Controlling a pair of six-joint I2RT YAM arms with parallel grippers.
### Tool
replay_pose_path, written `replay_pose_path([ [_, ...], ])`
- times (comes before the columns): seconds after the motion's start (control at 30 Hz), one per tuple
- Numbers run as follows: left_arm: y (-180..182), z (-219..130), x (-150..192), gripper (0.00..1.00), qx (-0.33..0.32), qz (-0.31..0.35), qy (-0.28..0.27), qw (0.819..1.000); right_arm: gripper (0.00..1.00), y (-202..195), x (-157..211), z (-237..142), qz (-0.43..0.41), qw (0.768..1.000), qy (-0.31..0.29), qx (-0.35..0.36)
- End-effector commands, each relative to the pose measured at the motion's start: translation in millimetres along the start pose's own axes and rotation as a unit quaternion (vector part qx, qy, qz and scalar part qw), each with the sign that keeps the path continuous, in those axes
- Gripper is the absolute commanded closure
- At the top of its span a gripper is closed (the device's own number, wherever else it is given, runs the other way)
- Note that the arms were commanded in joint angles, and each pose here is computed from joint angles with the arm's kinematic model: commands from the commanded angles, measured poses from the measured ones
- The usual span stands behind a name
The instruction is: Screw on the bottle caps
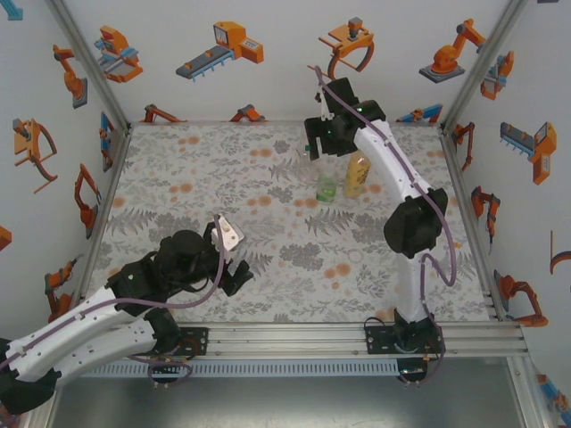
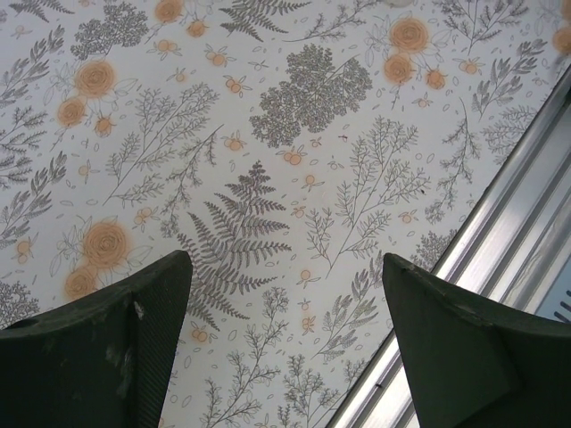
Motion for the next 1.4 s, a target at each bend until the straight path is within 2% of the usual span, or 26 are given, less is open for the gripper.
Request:
replay_pose_path([
  [0.0, 2, -3, 1, 0.2, -0.005, 0.0, -0.003, 1.0, 0.23, 0, -18, -16, 0.02, 0.995, -0.093, -0.01],
  [0.27, 3, -7, 4, 0.2, -0.008, 0.002, -0.006, 1.0, 0.21, 4, -18, -1, 0.017, 0.97, -0.243, -0.031],
  [0.43, 4, -7, 6, 0.2, -0.012, 0.002, -0.006, 1.0, 0.21, 6, -21, 9, -0.002, 0.955, -0.294, -0.036],
  [0.87, 6, -7, 8, 0.19, -0.022, 0.005, -0.001, 1.0, 0.27, 4, -32, 51, -0.043, 0.954, -0.296, -0.027],
  [1.1, 6, -7, 9, 0.18, -0.021, 0.004, 0.002, 1.0, 0.4, 2, -25, 63, -0.05, 0.952, -0.302, -0.013],
  [1.37, 7, -6, 10, 0.18, -0.026, 0.003, 0.002, 1.0, 0.59, 3, -19, 66, -0.057, 0.953, -0.298, -0.014],
])
Point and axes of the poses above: each hand's point on the last joint's axis, 136 mm out from that joint toward the fingers, its own z axis out along the fingers, its own y axis along the line the jaws close on, x = y × z, the point moved 8 cm from there along -z, back along the fingers, and after that the axes turned 12 degrees about -z, right-handed, at the moved point
